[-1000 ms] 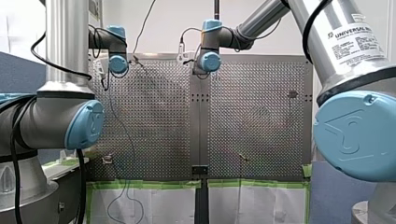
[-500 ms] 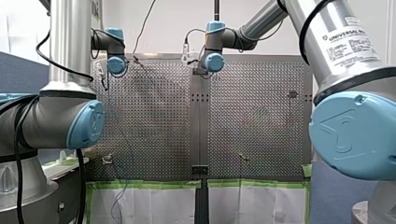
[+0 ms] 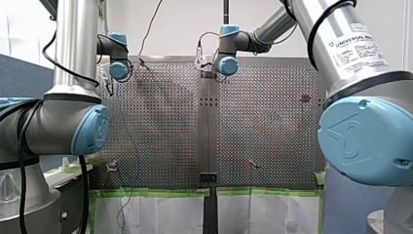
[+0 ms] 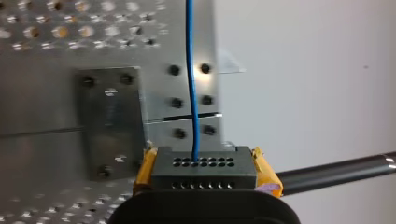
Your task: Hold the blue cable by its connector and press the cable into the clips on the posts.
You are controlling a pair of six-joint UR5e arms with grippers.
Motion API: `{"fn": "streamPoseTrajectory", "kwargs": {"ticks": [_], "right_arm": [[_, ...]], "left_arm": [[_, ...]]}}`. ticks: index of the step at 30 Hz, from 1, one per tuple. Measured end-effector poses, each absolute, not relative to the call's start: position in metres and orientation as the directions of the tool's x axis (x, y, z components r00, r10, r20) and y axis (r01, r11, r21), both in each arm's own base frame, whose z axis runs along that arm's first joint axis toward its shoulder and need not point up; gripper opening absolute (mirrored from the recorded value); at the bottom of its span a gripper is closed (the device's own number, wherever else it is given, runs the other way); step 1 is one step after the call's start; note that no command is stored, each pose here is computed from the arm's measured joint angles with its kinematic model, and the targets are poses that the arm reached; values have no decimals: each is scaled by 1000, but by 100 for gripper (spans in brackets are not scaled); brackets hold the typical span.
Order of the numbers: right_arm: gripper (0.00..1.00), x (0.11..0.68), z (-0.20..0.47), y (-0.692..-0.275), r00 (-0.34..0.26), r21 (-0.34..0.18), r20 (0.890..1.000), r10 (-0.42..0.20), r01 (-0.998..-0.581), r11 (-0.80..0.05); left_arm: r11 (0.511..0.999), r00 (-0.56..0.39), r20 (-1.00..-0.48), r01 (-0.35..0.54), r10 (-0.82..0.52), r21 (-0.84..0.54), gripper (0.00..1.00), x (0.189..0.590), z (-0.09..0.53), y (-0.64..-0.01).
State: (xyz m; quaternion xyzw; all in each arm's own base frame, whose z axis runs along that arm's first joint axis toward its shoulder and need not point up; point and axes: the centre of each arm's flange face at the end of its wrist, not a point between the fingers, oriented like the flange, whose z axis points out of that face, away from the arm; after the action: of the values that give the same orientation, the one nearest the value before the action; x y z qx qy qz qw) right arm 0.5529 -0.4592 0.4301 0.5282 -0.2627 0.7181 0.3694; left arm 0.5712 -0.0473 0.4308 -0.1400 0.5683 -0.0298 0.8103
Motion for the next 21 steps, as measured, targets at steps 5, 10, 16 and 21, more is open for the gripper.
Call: {"fn": "streamPoseTrajectory", "kwargs": {"ticks": [5, 10, 16, 21], "right_arm": [[0, 560, 417, -473, -156, 17, 959, 238, -804, -595], [0, 567, 414, -486, -147, 21, 962, 230, -799, -600], [0, 574, 423, -496, -155, 23, 958, 240, -796, -605], [0, 577, 428, -503, -161, 24, 955, 248, -796, -605]], "left_arm": [[958, 363, -906, -98, -219, -270, 0, 574, 431, -42], [958, 356, -905, -77, -234, -277, 0, 586, 423, -37], [957, 357, -903, -73, -238, -281, 0, 592, 422, -33], [957, 357, -902, -65, -243, -283, 0, 593, 423, -30]]}}
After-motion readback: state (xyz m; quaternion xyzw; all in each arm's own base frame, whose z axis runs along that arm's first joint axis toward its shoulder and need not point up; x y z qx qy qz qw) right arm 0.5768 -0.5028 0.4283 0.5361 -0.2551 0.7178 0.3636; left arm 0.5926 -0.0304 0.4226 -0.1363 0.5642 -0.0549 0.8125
